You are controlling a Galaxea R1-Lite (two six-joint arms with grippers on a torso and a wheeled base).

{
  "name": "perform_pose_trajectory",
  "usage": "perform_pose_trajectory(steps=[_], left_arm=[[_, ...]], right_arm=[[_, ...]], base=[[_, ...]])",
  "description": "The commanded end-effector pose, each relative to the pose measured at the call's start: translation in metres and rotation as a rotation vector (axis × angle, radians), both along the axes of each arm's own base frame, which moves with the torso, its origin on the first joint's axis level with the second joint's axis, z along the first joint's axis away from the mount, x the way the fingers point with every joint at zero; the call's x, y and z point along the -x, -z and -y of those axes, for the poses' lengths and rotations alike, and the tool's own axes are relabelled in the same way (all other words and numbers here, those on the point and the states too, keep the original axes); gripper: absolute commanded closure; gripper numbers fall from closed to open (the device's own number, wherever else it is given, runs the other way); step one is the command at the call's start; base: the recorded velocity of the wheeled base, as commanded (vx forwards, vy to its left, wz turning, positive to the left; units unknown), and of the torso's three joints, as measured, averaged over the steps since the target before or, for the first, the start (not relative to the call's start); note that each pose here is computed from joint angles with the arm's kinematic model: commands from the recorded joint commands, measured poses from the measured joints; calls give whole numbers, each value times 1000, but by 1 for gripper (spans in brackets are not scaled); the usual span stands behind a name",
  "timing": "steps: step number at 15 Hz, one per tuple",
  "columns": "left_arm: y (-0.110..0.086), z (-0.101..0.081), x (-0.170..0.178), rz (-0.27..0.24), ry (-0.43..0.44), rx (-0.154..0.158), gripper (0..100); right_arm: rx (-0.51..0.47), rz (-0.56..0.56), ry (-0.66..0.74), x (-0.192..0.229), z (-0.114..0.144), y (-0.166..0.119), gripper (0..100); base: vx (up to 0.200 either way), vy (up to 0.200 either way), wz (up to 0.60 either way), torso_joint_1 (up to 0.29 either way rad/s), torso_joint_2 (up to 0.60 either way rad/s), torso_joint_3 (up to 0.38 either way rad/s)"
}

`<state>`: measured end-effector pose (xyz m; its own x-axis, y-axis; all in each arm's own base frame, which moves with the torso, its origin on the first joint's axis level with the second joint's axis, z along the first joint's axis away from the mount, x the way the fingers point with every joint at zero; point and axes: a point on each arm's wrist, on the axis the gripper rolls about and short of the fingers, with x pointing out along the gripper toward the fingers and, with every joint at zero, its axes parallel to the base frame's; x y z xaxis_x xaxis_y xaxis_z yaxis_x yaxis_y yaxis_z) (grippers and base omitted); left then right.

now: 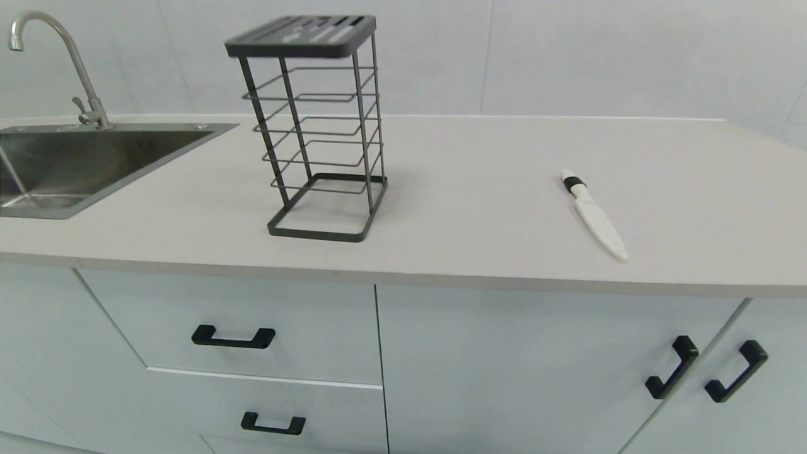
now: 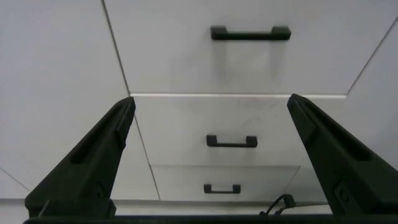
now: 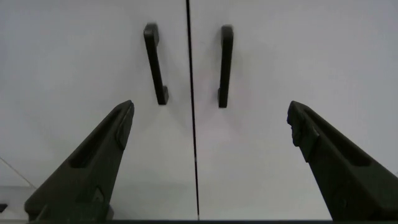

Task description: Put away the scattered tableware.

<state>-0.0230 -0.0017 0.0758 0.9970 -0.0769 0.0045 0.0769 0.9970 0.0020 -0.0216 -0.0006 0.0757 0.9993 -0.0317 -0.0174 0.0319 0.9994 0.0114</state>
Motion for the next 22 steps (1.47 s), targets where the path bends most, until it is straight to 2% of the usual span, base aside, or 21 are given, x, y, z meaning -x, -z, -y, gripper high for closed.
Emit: perform_pose_trajectory(steps=[1,22], left_arm=[[0,0,0,-1,0,0,0],[0,0,0,-1,-2,0,0]], right_arm=[[0,-2,-1,0,0,0,0],[1,-3,0,0,0,0,0]], base=[[0,0,0,27,-564,-261],[0,0,0,239,-500,-275]])
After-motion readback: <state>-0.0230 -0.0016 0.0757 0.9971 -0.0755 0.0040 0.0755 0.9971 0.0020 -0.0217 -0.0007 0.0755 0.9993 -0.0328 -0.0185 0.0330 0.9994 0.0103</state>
